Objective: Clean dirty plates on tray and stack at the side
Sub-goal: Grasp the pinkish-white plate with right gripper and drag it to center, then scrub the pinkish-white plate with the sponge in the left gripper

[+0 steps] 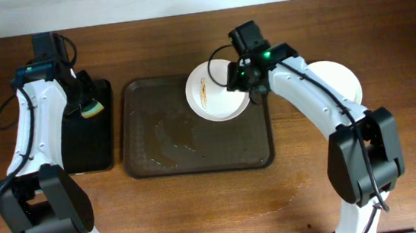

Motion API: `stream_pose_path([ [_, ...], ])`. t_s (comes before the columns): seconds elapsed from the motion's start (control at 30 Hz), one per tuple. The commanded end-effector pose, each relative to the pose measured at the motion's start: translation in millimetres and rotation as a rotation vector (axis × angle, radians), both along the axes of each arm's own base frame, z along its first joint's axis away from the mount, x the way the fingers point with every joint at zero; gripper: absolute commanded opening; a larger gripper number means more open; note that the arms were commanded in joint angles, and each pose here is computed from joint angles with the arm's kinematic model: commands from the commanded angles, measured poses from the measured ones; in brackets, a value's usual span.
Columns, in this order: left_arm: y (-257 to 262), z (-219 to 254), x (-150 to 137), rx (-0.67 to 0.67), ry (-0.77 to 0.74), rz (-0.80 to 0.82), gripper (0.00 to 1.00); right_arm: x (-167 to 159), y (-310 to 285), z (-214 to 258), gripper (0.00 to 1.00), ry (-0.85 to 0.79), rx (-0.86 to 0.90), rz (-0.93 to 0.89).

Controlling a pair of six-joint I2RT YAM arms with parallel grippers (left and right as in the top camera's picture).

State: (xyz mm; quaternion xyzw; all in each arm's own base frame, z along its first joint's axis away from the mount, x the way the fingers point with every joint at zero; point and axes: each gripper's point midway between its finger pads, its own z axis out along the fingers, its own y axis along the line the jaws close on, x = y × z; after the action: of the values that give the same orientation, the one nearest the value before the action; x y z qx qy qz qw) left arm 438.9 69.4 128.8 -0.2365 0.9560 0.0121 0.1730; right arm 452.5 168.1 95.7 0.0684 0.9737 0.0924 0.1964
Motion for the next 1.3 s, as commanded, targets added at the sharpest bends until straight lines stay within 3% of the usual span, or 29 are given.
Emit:
stream_pose_path([
  [0.0,2.4,3.7,3.9,0.009,-0.014,0.006,0.01,14.3,-15.3,-32.9,0.62,0.014,-0.067,0.075],
  [0.1,2.4,3.8,4.2,0.009,-0.016,0.006,0.01,11.0,-12.6,-72.1,0.62,0.084,-0.069,0.127],
  [0.17,2.3,3.8,4.2,0.009,-0.016,0.006,0.01,9.2,-3.6,-86.7,0.54,0.109,-0.032,0.151],
  [0.2,2.2,3.8,4.2,0.008,-0.015,0.006,0.01,8.9,-0.1,-90.0,0.45,0.115,-0.013,0.156],
  [0.23,2.2,3.7,4.1,0.008,-0.015,0.006,0.01,7.8,3.0,-89.6,0.26,0.118,0.004,0.162],
  [0.3,2.2,3.7,4.1,0.008,-0.015,0.006,0.01,1.4,11.2,-89.5,0.08,0.147,0.052,0.158],
  [0.33,2.2,3.7,4.0,0.008,-0.014,0.006,0.01,-5.6,15.4,-90.3,0.04,0.176,0.07,0.161],
  [0.47,2.2,3.7,4.1,0.008,-0.015,0.006,0.01,-56.5,34.0,-97.2,0.04,0.374,0.077,0.079],
  [0.53,2.2,3.7,4.1,0.008,-0.015,0.006,0.01,-69.8,50.6,-97.3,0.04,0.399,0.073,0.092],
  [0.57,2.2,3.7,4.1,0.008,-0.015,0.006,0.01,-69.7,55.1,-97.1,0.08,0.39,0.075,0.102],
  [0.6,2.2,3.7,4.1,0.008,-0.015,0.006,0.01,-65.0,59.2,-96.3,0.28,0.367,0.085,0.109],
  [0.7,2.0,3.6,3.8,0.007,-0.014,0.006,0.01,-50.8,59.3,-94.3,0.39,0.317,0.105,0.103],
  [0.77,-0.1,2.9,2.6,-0.004,-0.008,0.001,0.01,-39.5,58.6,-92.4,0.35,0.274,0.115,0.117],
  [0.8,-8.0,0.5,2.0,-0.046,-0.006,-0.014,0.01,-36.2,58.3,-92.0,0.18,0.262,0.117,0.122],
  [0.87,-18.0,-5.8,-1.0,-0.098,0.005,-0.032,0.01,-36.9,58.4,-93.8,0.04,0.266,0.116,0.123],
  [1.03,-47.6,-30.2,-8.8,-0.143,0.04,-0.115,0.01,-43.8,63.3,-102.7,0.04,0.3,0.119,0.097],
  [1.27,-149.6,-38.6,14.7,-0.087,-0.098,-0.563,0.0,-57.5,79.6,-103.5,0.04,0.317,0.107,0.134],
])
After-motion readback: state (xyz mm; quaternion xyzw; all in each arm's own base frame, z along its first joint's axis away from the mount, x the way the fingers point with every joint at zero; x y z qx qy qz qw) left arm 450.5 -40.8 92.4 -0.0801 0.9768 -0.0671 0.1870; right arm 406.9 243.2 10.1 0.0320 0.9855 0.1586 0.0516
